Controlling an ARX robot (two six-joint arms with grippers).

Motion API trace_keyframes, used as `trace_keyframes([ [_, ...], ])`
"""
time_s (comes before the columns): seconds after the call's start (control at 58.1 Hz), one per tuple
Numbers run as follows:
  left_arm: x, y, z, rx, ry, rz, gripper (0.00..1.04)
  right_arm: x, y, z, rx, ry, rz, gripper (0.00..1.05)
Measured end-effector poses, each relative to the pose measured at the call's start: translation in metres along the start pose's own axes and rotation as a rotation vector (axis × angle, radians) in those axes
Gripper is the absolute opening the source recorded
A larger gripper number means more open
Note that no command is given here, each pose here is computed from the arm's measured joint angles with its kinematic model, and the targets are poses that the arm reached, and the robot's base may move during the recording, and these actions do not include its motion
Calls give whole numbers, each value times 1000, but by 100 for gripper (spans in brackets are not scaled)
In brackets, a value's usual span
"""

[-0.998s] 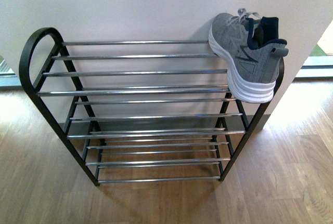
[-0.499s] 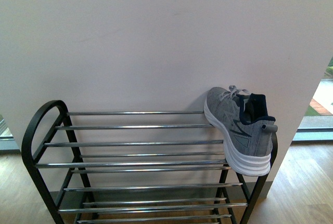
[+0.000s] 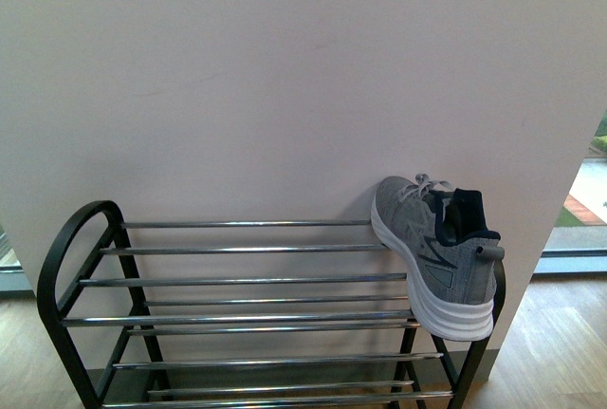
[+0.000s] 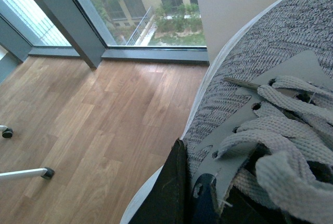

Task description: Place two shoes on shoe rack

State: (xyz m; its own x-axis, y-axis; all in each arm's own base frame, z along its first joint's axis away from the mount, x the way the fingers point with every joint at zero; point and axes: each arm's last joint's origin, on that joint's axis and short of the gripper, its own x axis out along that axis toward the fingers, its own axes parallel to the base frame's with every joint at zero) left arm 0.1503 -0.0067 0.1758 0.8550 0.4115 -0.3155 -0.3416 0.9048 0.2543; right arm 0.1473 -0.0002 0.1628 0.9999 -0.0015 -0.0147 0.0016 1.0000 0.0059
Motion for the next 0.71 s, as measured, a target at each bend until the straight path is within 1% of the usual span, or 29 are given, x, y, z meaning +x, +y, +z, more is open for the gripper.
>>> trace_keyframes([
  [0.224, 0, 0, 0, 0, 0, 0, 2, -11, 0, 6, 0, -21, 0, 1],
  [0.705, 0, 0, 0, 0, 0, 0, 2, -26, 0, 9, 0, -33, 0, 1],
])
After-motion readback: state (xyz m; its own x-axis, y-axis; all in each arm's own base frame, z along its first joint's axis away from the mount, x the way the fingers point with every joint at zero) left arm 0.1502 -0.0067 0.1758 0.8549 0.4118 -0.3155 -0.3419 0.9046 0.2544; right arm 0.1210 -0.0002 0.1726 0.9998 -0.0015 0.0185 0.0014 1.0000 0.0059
